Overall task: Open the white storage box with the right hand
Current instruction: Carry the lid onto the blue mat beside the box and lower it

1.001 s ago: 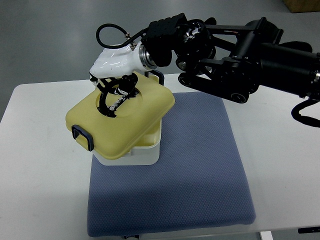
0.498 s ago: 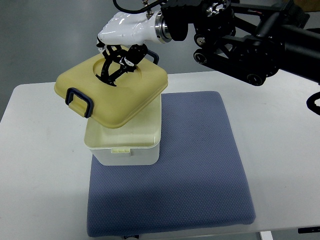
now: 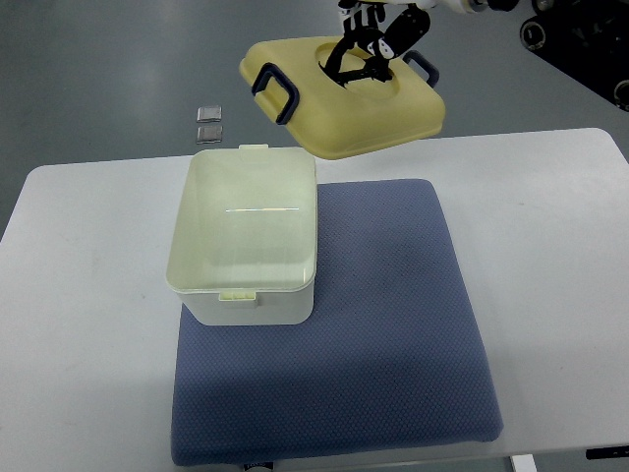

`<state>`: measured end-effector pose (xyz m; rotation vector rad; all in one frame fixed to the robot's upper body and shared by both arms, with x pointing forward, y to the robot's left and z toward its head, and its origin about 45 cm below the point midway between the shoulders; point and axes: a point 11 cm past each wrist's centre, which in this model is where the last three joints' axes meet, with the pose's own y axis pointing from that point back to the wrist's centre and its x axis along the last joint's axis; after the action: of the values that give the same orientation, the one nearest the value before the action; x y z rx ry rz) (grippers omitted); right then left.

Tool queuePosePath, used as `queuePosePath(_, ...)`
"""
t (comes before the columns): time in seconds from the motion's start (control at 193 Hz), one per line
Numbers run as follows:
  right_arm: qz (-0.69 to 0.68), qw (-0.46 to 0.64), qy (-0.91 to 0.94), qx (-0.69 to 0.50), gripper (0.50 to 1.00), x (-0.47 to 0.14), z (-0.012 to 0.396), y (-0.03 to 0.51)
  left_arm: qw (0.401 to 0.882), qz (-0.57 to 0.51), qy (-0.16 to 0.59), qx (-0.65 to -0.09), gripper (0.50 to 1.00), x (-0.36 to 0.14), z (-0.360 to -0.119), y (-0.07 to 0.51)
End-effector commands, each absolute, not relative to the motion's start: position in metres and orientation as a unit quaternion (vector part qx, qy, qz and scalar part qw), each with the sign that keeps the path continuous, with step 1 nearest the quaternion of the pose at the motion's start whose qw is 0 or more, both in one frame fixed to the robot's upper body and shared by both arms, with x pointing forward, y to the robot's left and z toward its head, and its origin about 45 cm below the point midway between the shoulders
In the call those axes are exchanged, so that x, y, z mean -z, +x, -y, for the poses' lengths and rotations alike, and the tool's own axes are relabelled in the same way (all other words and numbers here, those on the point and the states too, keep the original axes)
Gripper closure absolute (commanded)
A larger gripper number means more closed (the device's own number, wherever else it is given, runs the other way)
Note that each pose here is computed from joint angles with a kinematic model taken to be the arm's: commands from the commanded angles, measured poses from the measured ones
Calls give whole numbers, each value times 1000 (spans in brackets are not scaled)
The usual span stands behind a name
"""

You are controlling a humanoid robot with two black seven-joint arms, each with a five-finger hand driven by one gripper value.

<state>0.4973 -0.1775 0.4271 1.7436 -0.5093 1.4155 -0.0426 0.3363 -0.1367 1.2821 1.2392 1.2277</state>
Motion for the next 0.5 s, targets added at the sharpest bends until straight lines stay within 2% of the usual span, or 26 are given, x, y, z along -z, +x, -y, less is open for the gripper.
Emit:
queuePosePath(0.0, 213, 429, 695, -536, 1000, -415, 206, 499, 469, -505, 523, -501, 500, 137, -336, -43)
queuePosePath(0.285, 240, 482, 707, -458, 1000, -363, 276, 499, 469, -505, 523, -501, 500, 137, -336, -43)
queuePosePath(0.493, 227, 502, 726, -411, 1000, -326, 293, 488, 470, -505, 523, -501, 500, 137, -336, -42)
